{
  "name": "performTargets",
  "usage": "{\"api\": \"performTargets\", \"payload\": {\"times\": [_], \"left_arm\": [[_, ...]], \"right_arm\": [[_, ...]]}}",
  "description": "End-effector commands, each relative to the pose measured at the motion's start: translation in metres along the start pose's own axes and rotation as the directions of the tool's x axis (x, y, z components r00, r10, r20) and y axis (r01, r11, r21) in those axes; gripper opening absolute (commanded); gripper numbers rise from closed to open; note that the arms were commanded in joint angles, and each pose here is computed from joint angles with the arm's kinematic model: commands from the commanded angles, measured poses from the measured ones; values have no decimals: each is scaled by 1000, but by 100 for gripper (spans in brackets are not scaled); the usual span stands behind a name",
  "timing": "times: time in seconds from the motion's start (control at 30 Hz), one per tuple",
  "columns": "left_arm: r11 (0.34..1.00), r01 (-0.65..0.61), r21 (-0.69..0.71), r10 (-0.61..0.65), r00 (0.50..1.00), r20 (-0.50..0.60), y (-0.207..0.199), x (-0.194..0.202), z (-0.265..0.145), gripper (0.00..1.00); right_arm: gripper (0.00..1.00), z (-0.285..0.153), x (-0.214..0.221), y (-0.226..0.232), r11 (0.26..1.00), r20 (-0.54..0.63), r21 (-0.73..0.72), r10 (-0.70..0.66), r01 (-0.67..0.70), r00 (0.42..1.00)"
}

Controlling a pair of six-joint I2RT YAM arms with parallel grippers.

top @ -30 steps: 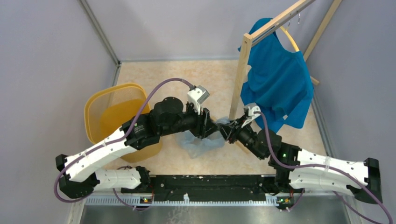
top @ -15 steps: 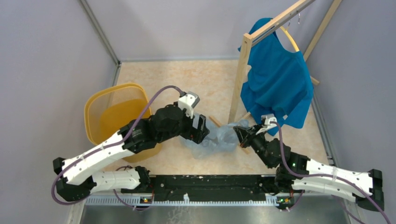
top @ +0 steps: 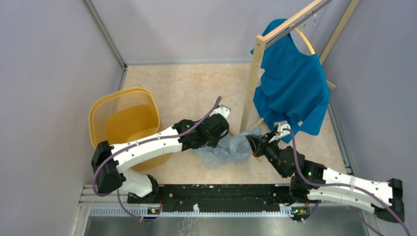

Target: Put the trash bags into the trash bin

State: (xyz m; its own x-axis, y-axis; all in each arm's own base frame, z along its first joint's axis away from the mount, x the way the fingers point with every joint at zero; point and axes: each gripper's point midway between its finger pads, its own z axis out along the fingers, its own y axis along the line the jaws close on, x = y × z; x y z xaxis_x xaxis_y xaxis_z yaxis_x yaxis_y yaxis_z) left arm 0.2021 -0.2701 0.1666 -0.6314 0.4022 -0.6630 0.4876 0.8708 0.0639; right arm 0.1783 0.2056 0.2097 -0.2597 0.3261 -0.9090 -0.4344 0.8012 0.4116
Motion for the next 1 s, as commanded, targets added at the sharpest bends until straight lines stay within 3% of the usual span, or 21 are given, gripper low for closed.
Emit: {"api": "performTargets", "payload": {"times": [0.0, 0.13, 0.2, 0.23, 0.3, 0.33, 0.37, 0.43, 0.47, 0.5, 0.57, 0.6, 0.67, 0.73, 0.8, 0.9, 0.97], "left_arm": [[995, -10, -100, 14, 999, 40, 16, -9, 5, 38], [972, -19, -233, 62, 982, 176, 43, -68, -29, 3], [952, 42, -302, 59, 947, 316, 63, -121, -72, 0], [958, 84, -273, 35, 914, 404, 66, -151, -101, 0], [994, 101, -41, -59, 818, 572, 51, -201, -166, 0], [992, 52, 113, -113, 761, 639, 36, -216, -199, 0], [969, -3, 247, -180, 675, 716, 26, -227, -234, 0], [921, -94, 377, -268, 549, 792, 16, -223, -265, 0], [918, -82, 387, -287, 536, 794, 19, -213, -261, 0], [936, -18, 352, -281, 566, 775, 27, -200, -238, 0], [971, 147, 186, -235, 705, 669, 49, -156, -170, 0], [979, 192, 75, -201, 805, 558, 56, -118, -127, 0], [968, 248, -38, -213, 894, 395, 64, -67, -87, 0], [969, 242, -44, -215, 918, 332, 61, -48, -78, 0], [980, 200, 22, -195, 914, 355, 52, -55, -84, 0], [981, 168, 94, -193, 869, 455, 47, -91, -111, 0], [985, 99, 140, -161, 814, 558, 42, -136, -146, 0]], "right_arm": [[0, -3, -8, 7, 999, 13, -26, 32, -31, 999], [1, -1, -15, 15, 998, 27, -54, 27, -25, 999], [2, 2, -23, 24, 997, 35, -76, 10, -7, 999], [1, 3, -29, 31, 996, 40, -90, 3, 1, 999], [1, 6, -41, 45, 993, 46, -120, -9, 14, 999], [1, 7, -47, 53, 990, 49, -142, -14, 21, 999], [0, 7, -57, 61, 986, 61, -165, -11, 21, 998], [1, 9, -66, 73, 980, 69, -200, -11, 25, 998], [1, 9, -67, 77, 977, 71, -212, -10, 25, 997], [1, 10, -66, 78, 976, 72, -218, -8, 24, 997], [1, 14, -57, 76, 978, 60, -208, -13, 25, 998], [1, 17, -49, 73, 981, 46, -193, -14, 23, 999], [1, 20, -31, 71, 983, 2, -185, -14, 14, 1000], [1, 22, -13, 70, 982, -44, -188, -8, 0, 999], [1, 23, 2, 69, 981, -74, -192, 1, -15, 997], [1, 26, 4, 73, 979, -79, -202, -2, -14, 997], [1, 28, -12, 81, 977, -49, -215, -16, 5, 999]]}}
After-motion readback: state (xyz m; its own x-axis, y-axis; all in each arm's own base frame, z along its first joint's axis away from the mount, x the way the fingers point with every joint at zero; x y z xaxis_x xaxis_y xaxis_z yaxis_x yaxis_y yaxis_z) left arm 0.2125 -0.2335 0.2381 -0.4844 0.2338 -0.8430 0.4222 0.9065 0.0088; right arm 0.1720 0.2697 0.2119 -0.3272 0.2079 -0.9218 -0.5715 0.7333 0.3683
